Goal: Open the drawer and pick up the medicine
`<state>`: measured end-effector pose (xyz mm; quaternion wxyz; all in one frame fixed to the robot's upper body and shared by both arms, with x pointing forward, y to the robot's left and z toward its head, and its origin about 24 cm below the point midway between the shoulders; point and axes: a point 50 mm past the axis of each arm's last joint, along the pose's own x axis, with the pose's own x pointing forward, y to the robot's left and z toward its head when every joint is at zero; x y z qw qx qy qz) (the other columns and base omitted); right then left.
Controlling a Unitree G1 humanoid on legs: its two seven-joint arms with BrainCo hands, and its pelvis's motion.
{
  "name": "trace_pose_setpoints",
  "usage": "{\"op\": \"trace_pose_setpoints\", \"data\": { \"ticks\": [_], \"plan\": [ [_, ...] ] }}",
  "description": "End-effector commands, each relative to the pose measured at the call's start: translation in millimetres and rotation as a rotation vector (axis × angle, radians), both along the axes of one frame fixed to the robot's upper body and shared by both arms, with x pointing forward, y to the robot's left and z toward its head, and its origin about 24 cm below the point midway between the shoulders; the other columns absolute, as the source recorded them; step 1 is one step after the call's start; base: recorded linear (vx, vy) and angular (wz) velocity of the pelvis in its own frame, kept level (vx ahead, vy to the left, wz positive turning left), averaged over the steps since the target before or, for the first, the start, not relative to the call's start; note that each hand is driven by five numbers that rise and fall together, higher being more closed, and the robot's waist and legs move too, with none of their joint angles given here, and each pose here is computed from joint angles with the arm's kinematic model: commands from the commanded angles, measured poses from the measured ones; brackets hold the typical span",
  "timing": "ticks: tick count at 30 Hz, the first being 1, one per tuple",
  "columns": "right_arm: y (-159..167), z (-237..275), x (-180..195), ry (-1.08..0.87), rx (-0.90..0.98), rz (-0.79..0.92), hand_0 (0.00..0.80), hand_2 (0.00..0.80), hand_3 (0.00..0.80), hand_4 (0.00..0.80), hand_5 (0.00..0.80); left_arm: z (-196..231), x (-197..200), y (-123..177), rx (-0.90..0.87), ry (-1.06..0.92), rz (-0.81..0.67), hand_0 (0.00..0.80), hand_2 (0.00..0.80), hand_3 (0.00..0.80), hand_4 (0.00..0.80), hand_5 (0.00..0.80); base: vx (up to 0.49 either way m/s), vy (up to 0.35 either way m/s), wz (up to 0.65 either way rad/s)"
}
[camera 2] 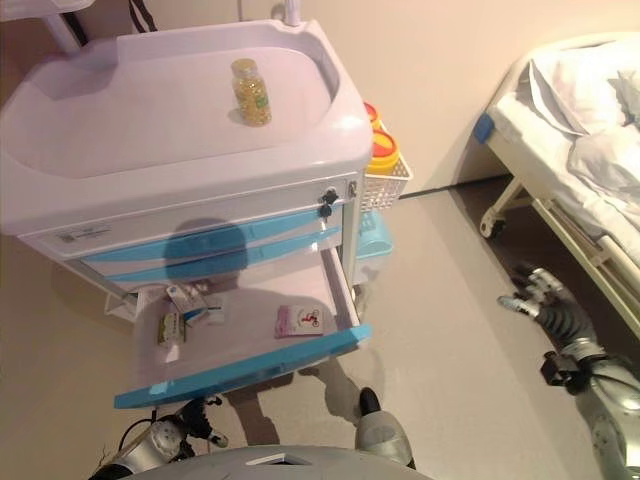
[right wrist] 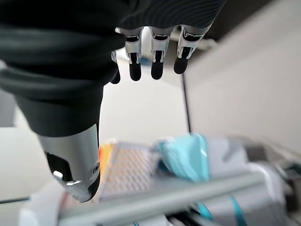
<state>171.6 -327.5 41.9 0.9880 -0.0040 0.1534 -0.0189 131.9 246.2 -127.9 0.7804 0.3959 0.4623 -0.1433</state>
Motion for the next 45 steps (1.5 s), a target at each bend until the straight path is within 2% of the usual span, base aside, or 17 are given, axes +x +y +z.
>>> {"op": "trace_pose_setpoints", "data": {
  "ticks": [1,5,9,13,19,24,32,40,45],
  "plan": [
    [12.7,5.8,10.6,-0.125,0.109,0.182,0.0,0.0,0.0,0.0,0.0,29.6,47.6,22.3,0.09,-0.19,0.0,0.0,0.0,0.0,0.0,0.0,-0.058,0.017,-0.03],
    [34.6,-26.7,-6.0,0.019,0.274,0.431,0.0,0.0,0.0,0.0,0.0,44.1,69.5,27.4,0.093,-0.256,0.009,0.0,0.0,0.0,0.0,0.0,-0.054,0.012,-0.04],
    [55.2,-47.8,-12.3,0.12,0.392,0.592,0.0,0.0,0.0,0.0,0.0,57.3,88.6,37.9,0.094,-0.274,0.017,0.0,0.0,0.0,0.0,0.0,-0.067,0.016,-0.02],
    [71.7,-53.7,-4.7,0.146,0.482,0.67,0.0,0.0,0.0,0.0,0.0,78.3,112.4,52.2,0.104,-0.305,0.024,0.0,0.0,0.0,0.0,0.0,-0.088,0.045,-0.07],
    [85.0,-50.9,5.8,0.159,0.525,0.766,0.0,0.0,0.0,0.0,0.0,127.4,145.8,86.2,0.019,-0.387,0.143,0.0,0.0,0.0,0.0,0.0,-0.124,0.117,-0.17],
    [86.9,-52.0,8.3,0.139,0.524,0.766,0.0,0.0,0.0,0.0,0.0,177.7,173.2,104.6,-0.022,-0.475,0.197,0.0,0.0,0.0,0.0,0.0,-0.086,0.111,-0.16],
    [92.6,-58.7,5.8,0.084,0.547,0.719,0.0,0.0,0.0,0.0,0.0,249.3,201.8,119.6,0.025,-0.581,0.194,0.0,0.0,0.0,0.0,0.0,-0.071,0.059,-0.05],
    [103.5,-63.3,2.8,0.06,0.547,0.713,0.0,0.0,0.0,0.0,0.0,277.8,207.3,128.3,0.063,-0.611,0.197,0.0,0.0,0.0,0.0,0.0,-0.029,0.007,-0.03],
    [106.2,-64.0,3.3,0.051,0.528,0.708,0.0,0.0,0.0,0.0,0.0,279.3,210.3,122.8,-0.047,-0.622,0.222,0.0,0.0,0.0,0.0,0.0,-0.025,-0.038,-0.03]
  ]
}}
